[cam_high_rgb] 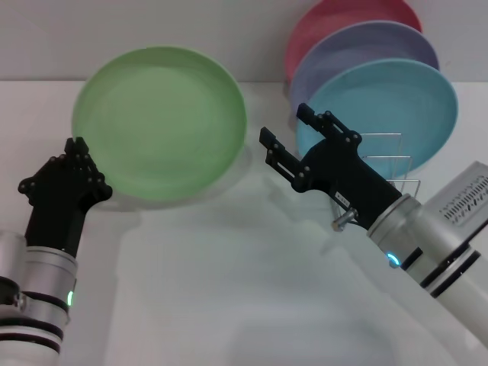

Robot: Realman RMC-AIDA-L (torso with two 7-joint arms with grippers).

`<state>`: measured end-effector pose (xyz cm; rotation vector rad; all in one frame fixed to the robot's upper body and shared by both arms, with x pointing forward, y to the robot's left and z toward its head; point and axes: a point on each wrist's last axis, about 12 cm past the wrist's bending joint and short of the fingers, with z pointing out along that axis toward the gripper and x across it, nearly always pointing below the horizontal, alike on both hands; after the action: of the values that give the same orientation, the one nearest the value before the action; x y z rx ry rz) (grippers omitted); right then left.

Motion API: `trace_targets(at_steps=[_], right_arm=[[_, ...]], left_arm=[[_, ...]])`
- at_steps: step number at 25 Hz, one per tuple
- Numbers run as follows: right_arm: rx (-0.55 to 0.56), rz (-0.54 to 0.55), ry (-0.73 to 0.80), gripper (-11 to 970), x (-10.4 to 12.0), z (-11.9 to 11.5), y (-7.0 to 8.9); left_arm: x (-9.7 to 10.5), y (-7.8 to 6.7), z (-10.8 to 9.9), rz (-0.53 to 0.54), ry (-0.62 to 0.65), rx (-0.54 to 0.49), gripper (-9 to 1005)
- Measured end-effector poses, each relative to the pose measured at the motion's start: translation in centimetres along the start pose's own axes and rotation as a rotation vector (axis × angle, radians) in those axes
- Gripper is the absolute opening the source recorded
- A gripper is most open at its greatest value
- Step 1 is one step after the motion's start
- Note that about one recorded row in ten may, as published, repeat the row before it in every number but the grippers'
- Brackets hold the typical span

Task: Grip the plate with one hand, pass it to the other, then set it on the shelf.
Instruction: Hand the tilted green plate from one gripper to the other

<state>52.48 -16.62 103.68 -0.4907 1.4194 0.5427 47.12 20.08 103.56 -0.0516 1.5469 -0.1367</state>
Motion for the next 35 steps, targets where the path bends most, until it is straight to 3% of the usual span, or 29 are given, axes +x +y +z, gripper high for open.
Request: trace_targets(at_steps=[9,35], right_arm=[[-0.012,0.053,0.042,701,0.0,0.8,-0.9],[-0.07,0.033,0.117,696,0.3,2.7,-0.1]], left_arm=[[0.3,-1.3,-0.8,-0.001,0.017,-0.007,42],[0.5,-1.5,-1.9,0.006,0.005,-0.031,45]])
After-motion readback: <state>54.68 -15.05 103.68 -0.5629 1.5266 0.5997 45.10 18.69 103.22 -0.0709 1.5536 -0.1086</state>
